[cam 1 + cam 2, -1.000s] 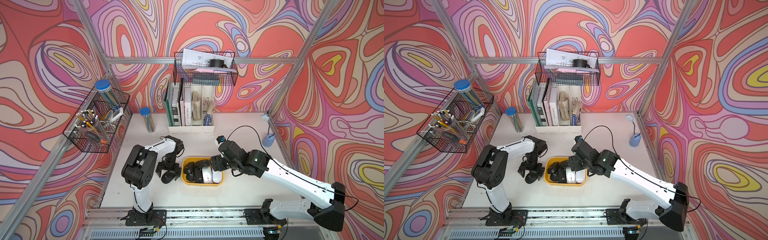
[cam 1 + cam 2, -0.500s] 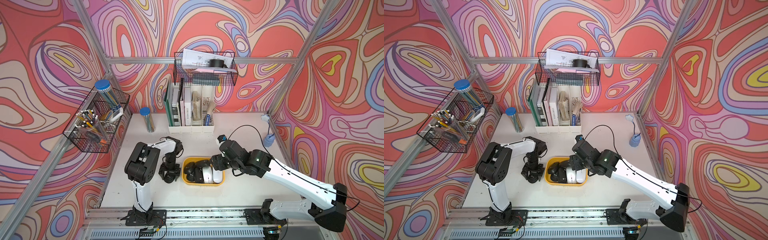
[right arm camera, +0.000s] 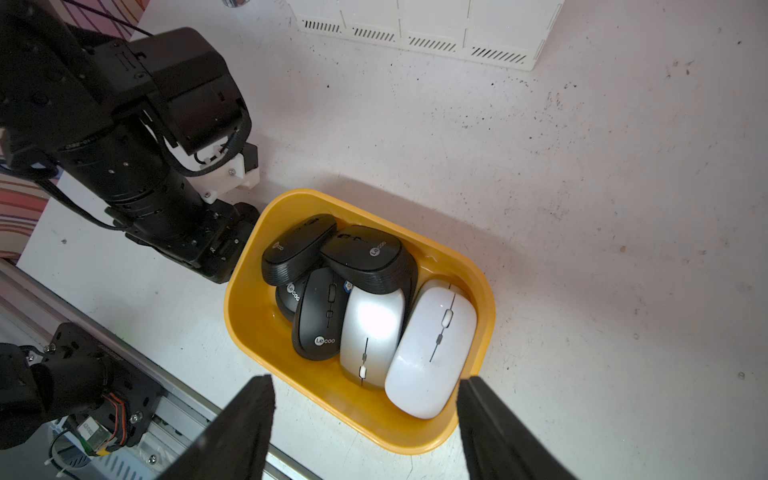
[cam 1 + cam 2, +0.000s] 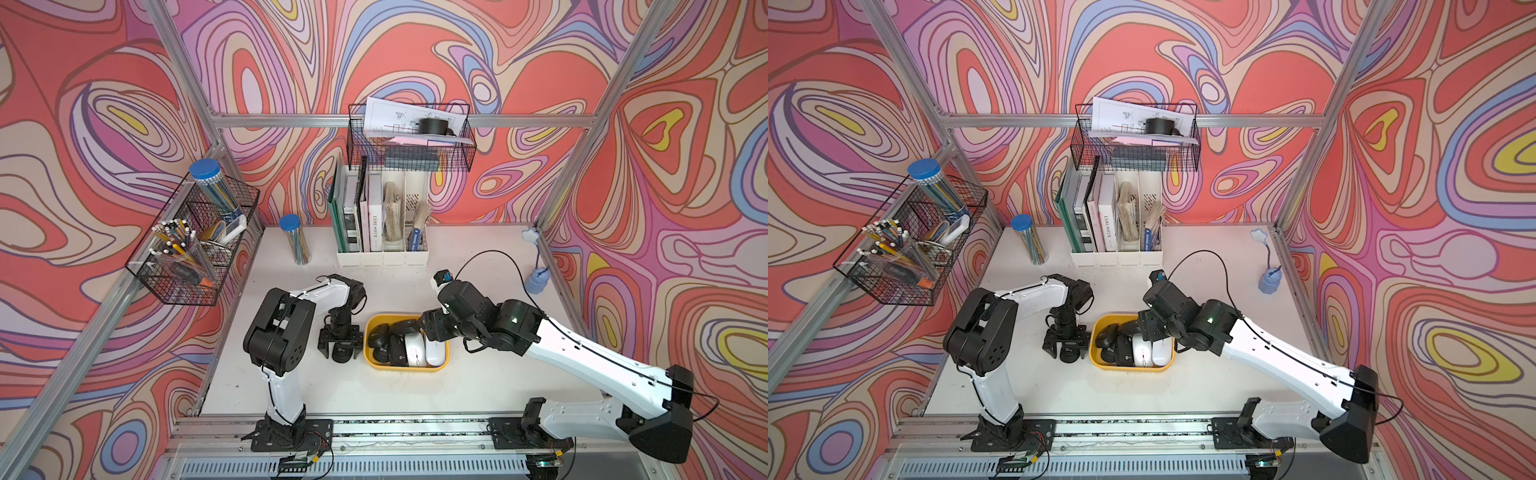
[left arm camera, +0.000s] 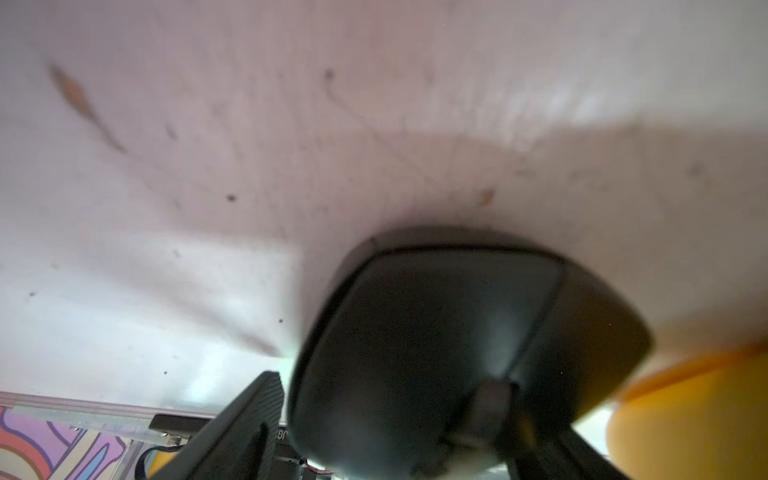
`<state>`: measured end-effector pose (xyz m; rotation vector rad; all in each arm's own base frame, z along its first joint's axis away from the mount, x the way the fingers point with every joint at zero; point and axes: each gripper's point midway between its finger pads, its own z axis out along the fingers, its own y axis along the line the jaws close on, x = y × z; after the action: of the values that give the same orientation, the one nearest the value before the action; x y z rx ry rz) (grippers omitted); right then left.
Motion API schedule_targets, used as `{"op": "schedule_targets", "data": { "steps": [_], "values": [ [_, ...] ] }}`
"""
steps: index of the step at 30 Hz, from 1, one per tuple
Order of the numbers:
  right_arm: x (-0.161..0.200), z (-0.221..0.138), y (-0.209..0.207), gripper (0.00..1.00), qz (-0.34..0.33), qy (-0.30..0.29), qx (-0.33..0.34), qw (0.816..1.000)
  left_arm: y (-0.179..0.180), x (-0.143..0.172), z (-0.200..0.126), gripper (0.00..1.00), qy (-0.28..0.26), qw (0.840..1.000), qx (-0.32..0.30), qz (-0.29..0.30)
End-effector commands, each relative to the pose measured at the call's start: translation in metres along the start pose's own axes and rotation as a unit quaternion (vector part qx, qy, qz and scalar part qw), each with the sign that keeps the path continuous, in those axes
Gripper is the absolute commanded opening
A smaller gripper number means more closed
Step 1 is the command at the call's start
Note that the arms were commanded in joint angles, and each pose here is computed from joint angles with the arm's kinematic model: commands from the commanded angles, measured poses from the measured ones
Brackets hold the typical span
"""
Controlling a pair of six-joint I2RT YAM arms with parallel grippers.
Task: Put the mouse in the storage box
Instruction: Pick up the mouse from the center of the board.
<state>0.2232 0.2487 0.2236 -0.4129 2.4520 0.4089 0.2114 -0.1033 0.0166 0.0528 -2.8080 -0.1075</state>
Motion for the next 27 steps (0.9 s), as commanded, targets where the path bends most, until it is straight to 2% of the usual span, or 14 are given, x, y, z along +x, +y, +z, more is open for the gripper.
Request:
{"op": "schedule_targets", "data": {
  "steps": [1,7,9,17,19,21,25,27],
  "values": [
    [-0.008,-0.003,0.006,0.72,-0.004,-0.008,-0.003,1.0,0.004,-0.027,-0.005,0.88,-0.078,0.997,-0.013,-0.011],
    [-0.012,-0.002,0.009,0.72,-0.008,-0.008,-0.001,1.0,-0.002,-0.038,-0.012,0.87,-0.122,0.992,0.009,-0.012],
    [-0.013,-0.003,0.009,0.72,-0.009,-0.009,0.0,1.0,-0.007,-0.038,-0.011,0.86,-0.119,0.993,0.022,-0.012],
    [-0.003,0.005,0.008,0.72,-0.006,0.004,0.001,1.0,-0.008,-0.016,0.009,0.68,-0.08,0.996,0.014,-0.026],
    [0.003,0.013,0.017,0.72,-0.008,0.011,-0.026,1.0,-0.007,-0.011,0.012,0.66,-0.072,0.997,0.009,-0.029],
    [0.009,0.022,0.036,0.72,-0.009,0.017,-0.081,0.997,-0.007,-0.008,0.015,0.64,-0.066,0.997,0.005,-0.031],
    [0.024,0.037,0.08,0.71,0.006,0.042,-0.206,0.978,-0.008,-0.003,0.023,0.6,-0.056,0.998,-0.007,-0.026],
    [0.027,0.044,0.089,0.71,0.018,0.044,-0.232,0.972,-0.007,-0.003,0.025,0.58,-0.056,0.998,-0.012,-0.026]
  ]
}}
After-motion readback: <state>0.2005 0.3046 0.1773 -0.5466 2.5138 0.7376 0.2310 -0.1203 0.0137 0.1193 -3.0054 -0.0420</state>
